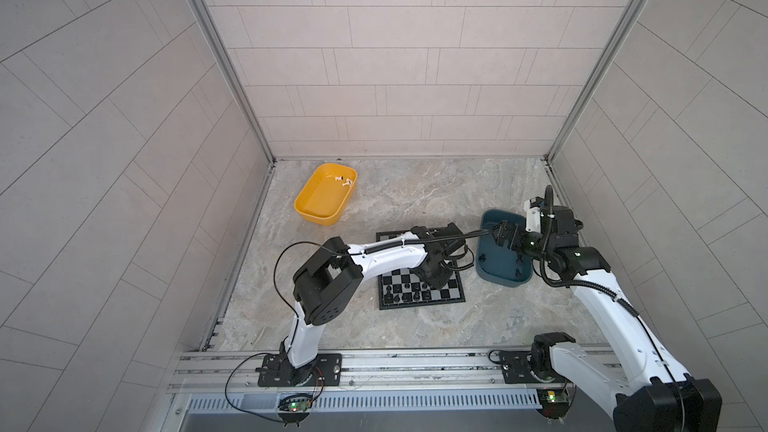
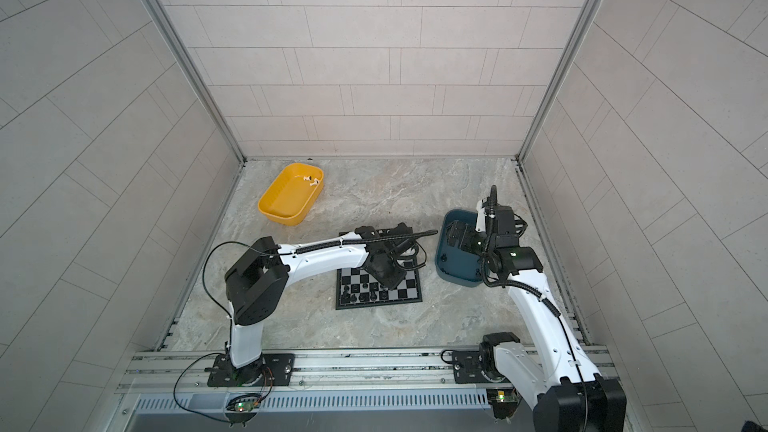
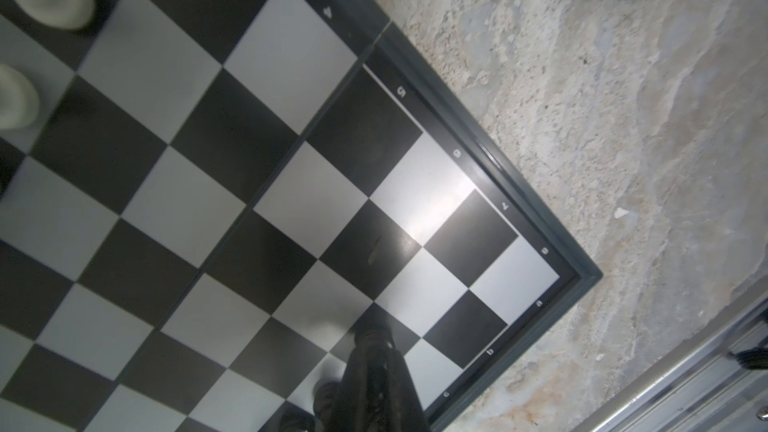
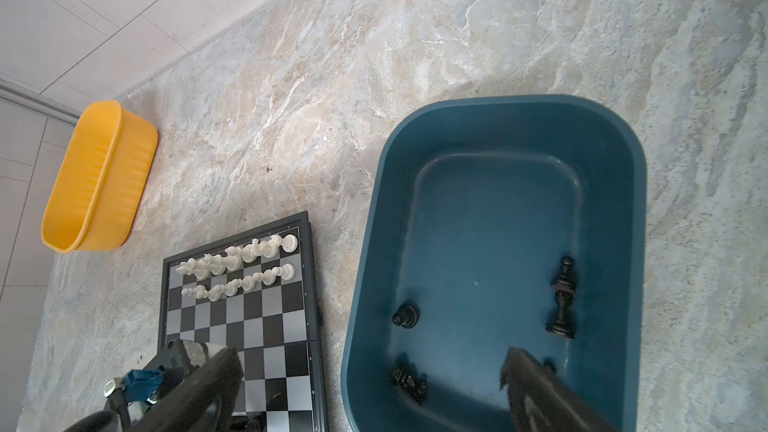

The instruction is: Set up the chess pieces on the board

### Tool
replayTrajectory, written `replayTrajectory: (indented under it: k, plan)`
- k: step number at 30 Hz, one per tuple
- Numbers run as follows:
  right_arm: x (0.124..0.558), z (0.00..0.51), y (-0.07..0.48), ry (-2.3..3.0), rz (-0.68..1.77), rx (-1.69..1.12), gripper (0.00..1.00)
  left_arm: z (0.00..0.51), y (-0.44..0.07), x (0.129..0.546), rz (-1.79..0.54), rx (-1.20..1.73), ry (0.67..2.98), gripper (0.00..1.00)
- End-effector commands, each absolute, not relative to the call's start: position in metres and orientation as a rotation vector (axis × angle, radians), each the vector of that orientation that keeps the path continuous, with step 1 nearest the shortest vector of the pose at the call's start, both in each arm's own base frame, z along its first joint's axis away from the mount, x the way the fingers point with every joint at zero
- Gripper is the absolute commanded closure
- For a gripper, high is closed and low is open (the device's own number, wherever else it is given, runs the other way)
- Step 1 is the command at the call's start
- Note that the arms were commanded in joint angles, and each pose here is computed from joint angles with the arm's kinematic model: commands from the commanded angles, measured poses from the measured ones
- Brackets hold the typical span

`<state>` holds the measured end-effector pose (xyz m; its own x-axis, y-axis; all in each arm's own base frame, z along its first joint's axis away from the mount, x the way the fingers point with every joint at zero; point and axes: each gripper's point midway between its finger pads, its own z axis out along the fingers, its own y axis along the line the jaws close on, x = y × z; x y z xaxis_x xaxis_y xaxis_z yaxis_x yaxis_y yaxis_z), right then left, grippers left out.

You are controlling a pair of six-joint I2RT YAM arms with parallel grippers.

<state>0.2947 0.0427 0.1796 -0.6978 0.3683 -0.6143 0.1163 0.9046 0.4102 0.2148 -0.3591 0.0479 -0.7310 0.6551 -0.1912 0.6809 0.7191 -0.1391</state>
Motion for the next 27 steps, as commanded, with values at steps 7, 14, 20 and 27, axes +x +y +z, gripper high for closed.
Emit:
replayTrajectory:
  k: [7, 14, 20, 27]
  plan:
    - [0.295, 0.177, 0.038, 2.326, 0.431, 0.376, 0.0, 0.045, -0.355, 0.208, -0.267, 1.11, 2.818, 0.79]
    - [0.293, 0.178, 0.034, 2.329, 0.404, 0.387, 0.0, 0.063, -0.361, 0.211, -0.307, 1.1, 2.783, 0.72]
    - [0.29, 0.162, 0.021, 2.385, 0.308, 0.462, 0.05, 0.109, -0.367, 0.22, -0.353, 1.069, 2.687, 0.66]
    - [0.3, 0.122, 0.028, 2.52, 0.283, 0.457, 0.23, 0.186, -0.355, 0.245, -0.433, 0.946, 2.513, 0.49]
